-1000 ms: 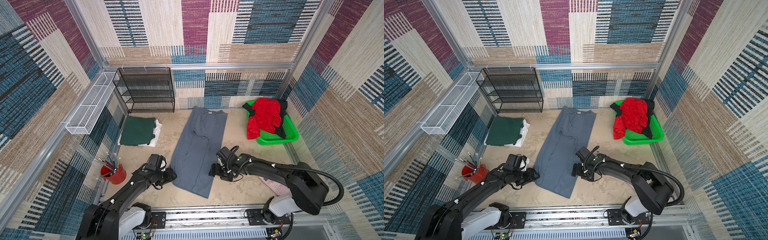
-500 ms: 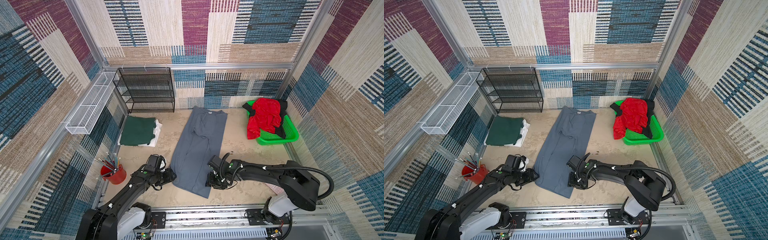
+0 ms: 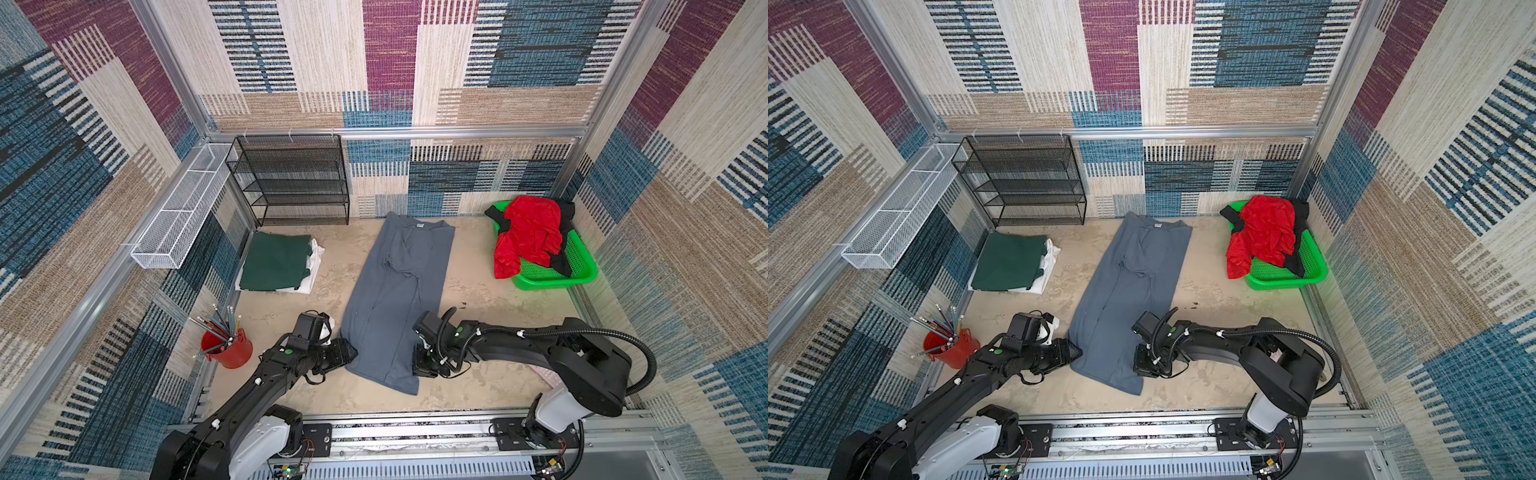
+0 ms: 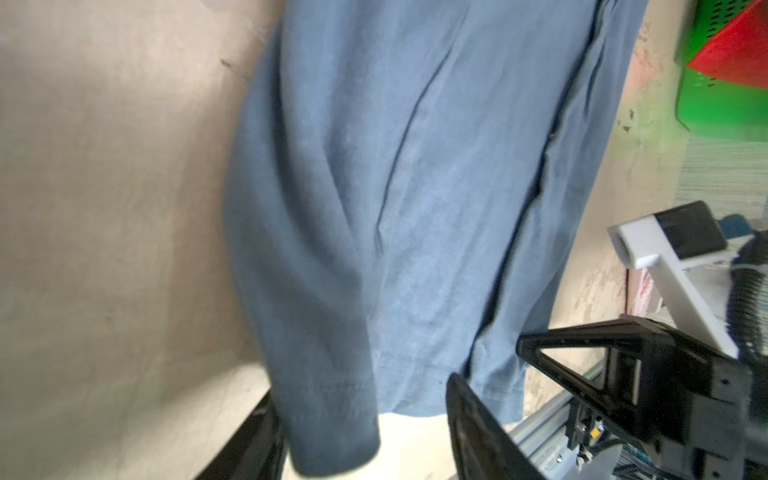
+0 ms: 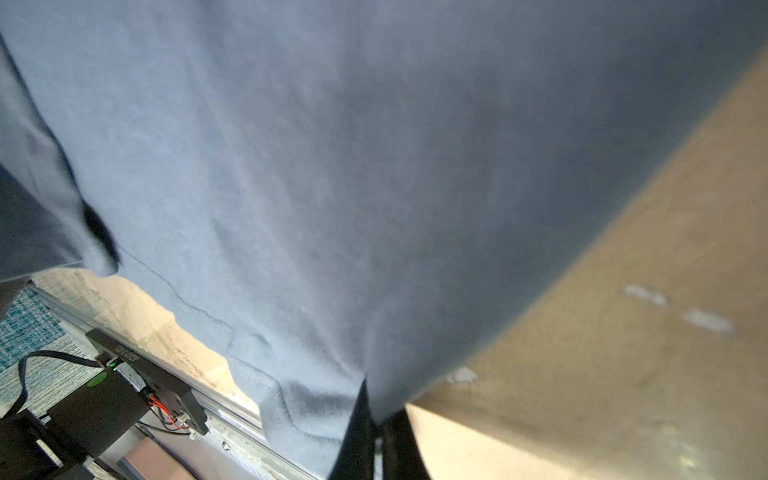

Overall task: Fold and stack the t-shirts
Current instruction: 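Grasp the near-end corners of the grey-blue shirt with both grippers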

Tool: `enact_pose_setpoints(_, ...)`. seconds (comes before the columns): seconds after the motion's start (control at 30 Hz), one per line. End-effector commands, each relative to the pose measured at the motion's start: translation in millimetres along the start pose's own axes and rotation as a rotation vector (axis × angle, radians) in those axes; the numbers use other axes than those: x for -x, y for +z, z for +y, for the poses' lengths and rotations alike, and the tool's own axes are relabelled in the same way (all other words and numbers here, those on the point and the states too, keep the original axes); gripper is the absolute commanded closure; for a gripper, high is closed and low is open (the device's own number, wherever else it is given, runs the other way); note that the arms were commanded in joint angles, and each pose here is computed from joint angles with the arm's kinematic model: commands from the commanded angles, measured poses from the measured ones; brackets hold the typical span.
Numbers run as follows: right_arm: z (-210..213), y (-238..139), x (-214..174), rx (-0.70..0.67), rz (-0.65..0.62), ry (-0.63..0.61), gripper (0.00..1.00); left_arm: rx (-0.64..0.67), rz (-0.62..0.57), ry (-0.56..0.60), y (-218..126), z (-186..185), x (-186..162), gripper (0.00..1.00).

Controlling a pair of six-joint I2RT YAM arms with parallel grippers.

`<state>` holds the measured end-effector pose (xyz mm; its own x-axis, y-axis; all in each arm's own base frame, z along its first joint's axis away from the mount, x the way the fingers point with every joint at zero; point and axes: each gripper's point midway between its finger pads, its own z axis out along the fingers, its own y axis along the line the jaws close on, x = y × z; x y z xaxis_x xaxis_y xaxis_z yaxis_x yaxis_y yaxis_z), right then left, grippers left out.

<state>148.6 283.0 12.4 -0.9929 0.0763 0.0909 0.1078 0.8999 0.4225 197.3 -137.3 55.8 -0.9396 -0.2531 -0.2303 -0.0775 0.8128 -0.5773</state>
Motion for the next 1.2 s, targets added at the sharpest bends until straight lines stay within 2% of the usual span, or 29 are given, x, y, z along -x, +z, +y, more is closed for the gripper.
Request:
enact_pose_setpoints(0.0, -50.9, -0.7, -4.3, -0.172, -0.024, 0.066, 1.0, -0.03, -0.013, 0.012, -6.6, -11.0, 1.7, 0.38)
enact_pose_setpoints(0.13, -85.8, -18.9, 1.0, -0.241, -0.054, 0.109, 1.0, -0.018, -0.023, 0.051, -18.8, -14.9, 2.1, 0.32)
enact_pose_setpoints(0.27, -111.9, -41.5, 7.9, -0.292, -0.11, 0.144, 1.0, -0.082, 0.02, 0.027, -20.1, -26.4, -6.4, 0.32)
enact_pose_setpoints(0.4, -117.8, -56.2, 12.7, -0.279, -0.143, 0.152, 1.0, -0.068, 0.009, 0.017, -19.6, -21.0, -9.7, 0.32)
enact_pose_setpoints(0.57, -134.6, -76.8, 16.9, -0.377, -0.182, 0.158, 1.0, -0.073, 0.002, 0.023, -14.9, -18.3, -10.3, 0.32)
enact_pose_setpoints(0.63, -125.0, -79.0, 18.0, -0.321, -0.192, 0.151, 0.88, -0.082, 0.023, 0.028, -12.5, -20.7, -11.8, 0.34)
enact_pose_setpoints(0.73, -95.7, -73.8, 14.6, -0.14, -0.168, 0.104, 0.57, -0.097, 0.048, 0.04, -8.5, -24.2, -15.4, 0.35)
enact_pose_setpoints(0.77, -88.6, -72.1, 11.7, -0.091, -0.154, 0.098, 0.5, -0.099, 0.05, 0.045, -7.8, -25.3, -16.0, 0.35)
enact_pose_setpoints(0.87, -90.9, -68.8, 2.5, -0.06, -0.132, 0.125, 0.49, -0.118, 0.058, 0.061, -4.5, -29.6, -20.0, 0.35)
enact_pose_setpoints(1.07, -111.7, -75.2, -4.2, -0.154, -0.138, 0.147, 0.46, -0.142, 0.146, 0.087, 3.1, -39.7, -37.7, 0.35)
enact_pose_setpoints(1.17, -116.7, -85.3, -4.8, -0.186, -0.161, 0.169, 0.43, -0.098, 0.184, 0.126, 5.4, -38.2, -46.8, 0.36)
